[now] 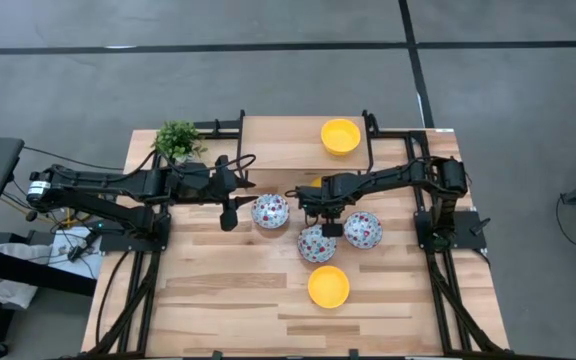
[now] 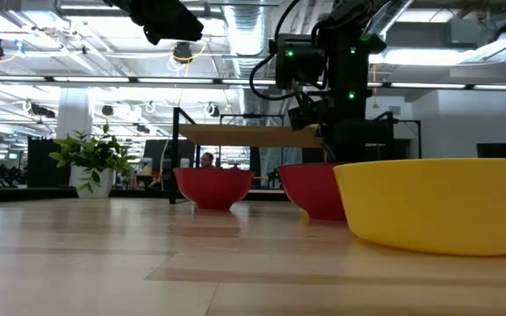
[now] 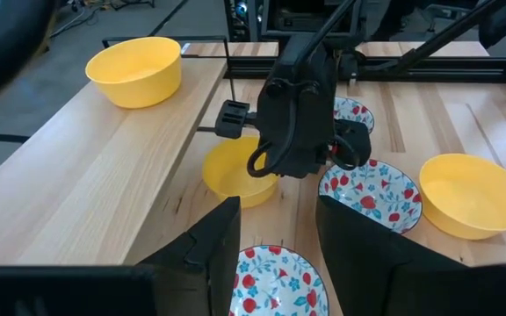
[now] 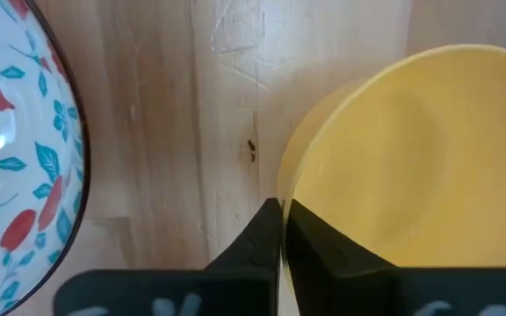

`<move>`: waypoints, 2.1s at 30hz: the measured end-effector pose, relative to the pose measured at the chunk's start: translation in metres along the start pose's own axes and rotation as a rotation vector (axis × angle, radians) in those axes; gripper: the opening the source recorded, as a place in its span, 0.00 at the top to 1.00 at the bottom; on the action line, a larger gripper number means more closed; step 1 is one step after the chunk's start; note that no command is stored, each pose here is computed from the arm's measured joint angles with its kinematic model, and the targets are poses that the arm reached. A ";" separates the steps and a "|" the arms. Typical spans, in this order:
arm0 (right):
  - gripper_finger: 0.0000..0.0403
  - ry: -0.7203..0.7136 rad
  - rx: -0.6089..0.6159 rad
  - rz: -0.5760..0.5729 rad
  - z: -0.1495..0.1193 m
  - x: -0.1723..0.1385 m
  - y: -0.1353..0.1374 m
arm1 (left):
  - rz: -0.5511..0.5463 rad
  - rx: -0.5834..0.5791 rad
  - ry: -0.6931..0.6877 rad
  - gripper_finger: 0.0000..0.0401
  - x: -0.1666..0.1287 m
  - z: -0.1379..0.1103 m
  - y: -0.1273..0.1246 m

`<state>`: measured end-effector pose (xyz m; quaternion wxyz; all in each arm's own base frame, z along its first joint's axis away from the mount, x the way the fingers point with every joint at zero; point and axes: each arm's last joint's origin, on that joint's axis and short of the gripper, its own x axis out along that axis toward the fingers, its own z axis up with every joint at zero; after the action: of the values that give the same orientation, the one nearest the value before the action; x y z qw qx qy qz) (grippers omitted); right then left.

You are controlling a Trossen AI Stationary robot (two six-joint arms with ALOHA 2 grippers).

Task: Pick & Place Mini bowls
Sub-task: Stack the top yellow bowl on top of the yellow bowl on the shelf

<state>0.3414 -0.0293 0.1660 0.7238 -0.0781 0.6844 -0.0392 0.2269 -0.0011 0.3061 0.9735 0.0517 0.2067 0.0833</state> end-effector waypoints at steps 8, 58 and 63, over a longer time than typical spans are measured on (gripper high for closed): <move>1.00 0.027 -0.004 0.004 -0.003 -0.001 0.004 | 0.001 0.000 0.000 0.63 0.000 0.000 0.000; 1.00 -0.175 0.176 0.190 -0.021 -0.119 0.047 | 0.000 -0.009 0.003 0.63 0.000 0.000 0.000; 1.00 -0.161 0.188 0.172 -0.022 -0.137 0.045 | 0.000 -0.010 0.000 0.63 0.000 0.000 0.000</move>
<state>0.3087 0.0358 0.2927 0.7813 0.0459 0.6215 -0.0346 0.2268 -0.0011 0.3061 0.9737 0.0468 0.2062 0.0846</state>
